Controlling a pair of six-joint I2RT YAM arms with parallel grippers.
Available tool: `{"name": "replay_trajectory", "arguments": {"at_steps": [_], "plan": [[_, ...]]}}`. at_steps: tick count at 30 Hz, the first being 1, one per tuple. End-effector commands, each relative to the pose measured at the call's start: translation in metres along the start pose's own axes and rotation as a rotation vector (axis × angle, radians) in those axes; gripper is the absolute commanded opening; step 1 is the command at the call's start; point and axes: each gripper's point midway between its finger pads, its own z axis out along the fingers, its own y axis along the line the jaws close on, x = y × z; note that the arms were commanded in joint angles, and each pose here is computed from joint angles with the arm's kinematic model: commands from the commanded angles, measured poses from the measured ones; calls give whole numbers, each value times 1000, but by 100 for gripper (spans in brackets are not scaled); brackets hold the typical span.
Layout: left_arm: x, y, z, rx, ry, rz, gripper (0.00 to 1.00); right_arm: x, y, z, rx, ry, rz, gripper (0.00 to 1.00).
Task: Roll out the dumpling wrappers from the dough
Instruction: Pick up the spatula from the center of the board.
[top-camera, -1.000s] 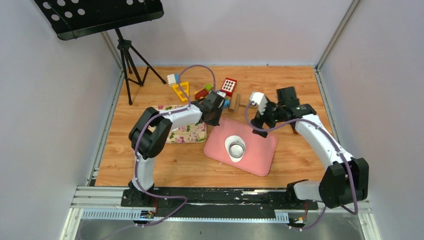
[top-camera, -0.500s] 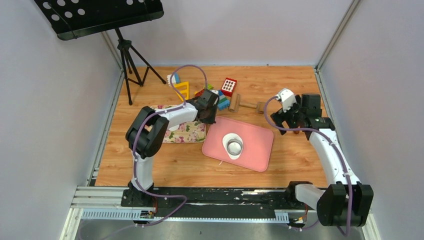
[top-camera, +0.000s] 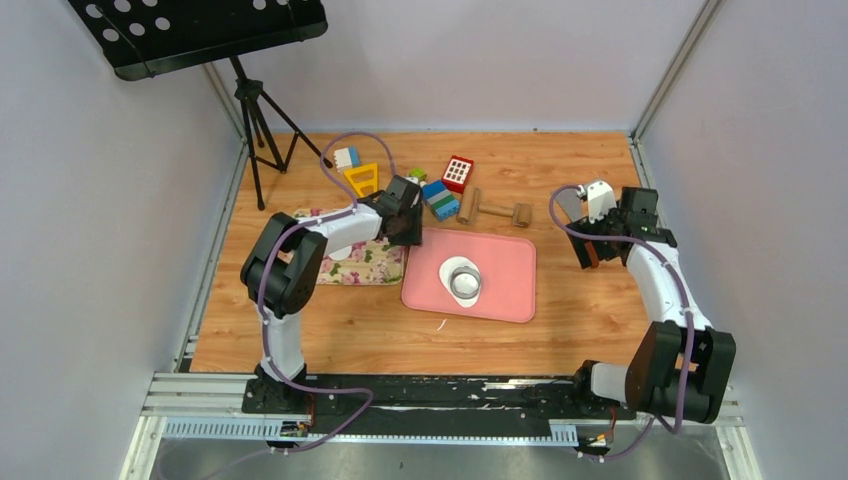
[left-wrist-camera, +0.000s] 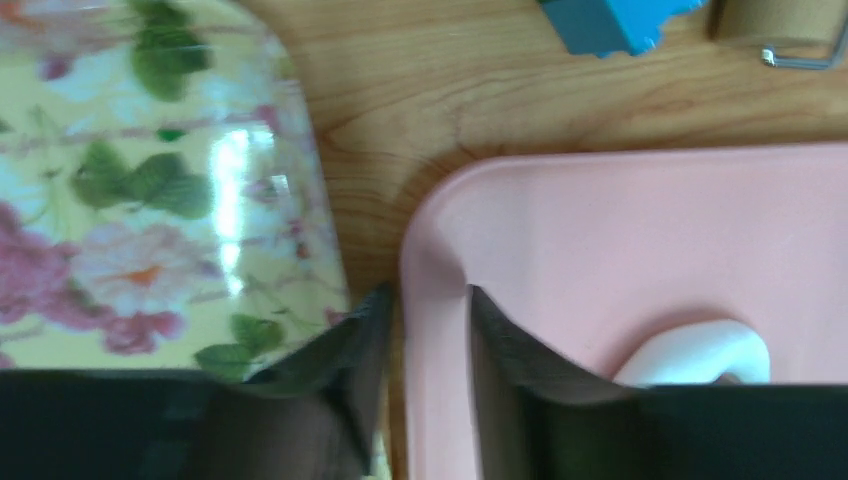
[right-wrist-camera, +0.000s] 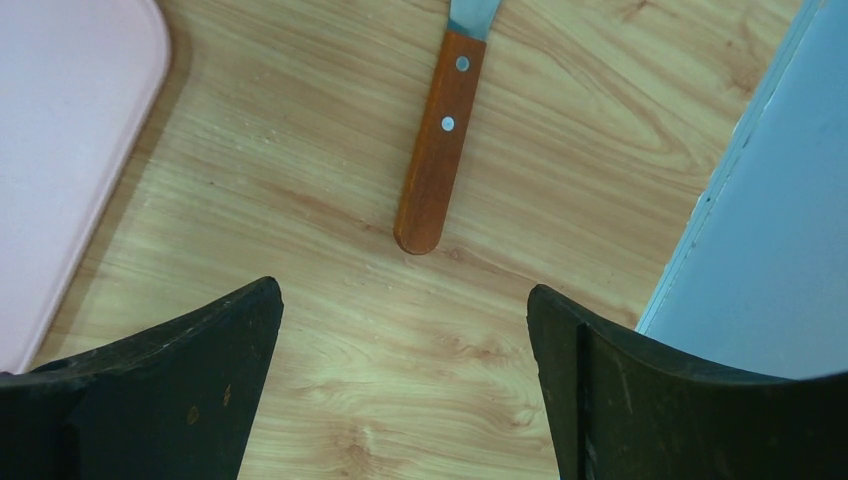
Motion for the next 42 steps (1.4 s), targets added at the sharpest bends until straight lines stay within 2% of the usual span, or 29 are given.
{"name": "replay_trajectory", "arguments": {"at_steps": [1,6,10,15,22,25,26,28,32,33,38,42], "plan": [[-5,-12,-22,64,7,9,51,10,-19,11,56,52,44,92],[-25,-27,-46,129,-60,34,73,35,-24,30,34,139,76,85],[-38,-45,-63,213,-84,52,81,43,-24,48,-14,173,101,82],[-54,-66,-85,309,-122,74,83,50,-22,81,-90,238,123,78],[-69,-70,-118,339,-192,174,83,49,-21,110,-162,279,170,64],[-75,-69,-129,332,-218,206,84,48,-19,115,-178,284,161,56],[-77,-70,-133,334,-229,214,84,49,-16,116,-195,285,154,49],[-82,-72,-140,336,-245,223,84,50,-9,115,-234,293,157,38],[-100,-80,-153,354,-290,233,84,55,4,106,-298,316,164,3],[-103,-84,-155,367,-292,239,84,56,6,102,-304,324,161,0],[-128,-112,-161,459,-306,304,98,45,0,65,-256,257,55,0],[-129,-144,-151,614,-243,338,100,34,-2,28,-196,153,-78,0]]}}
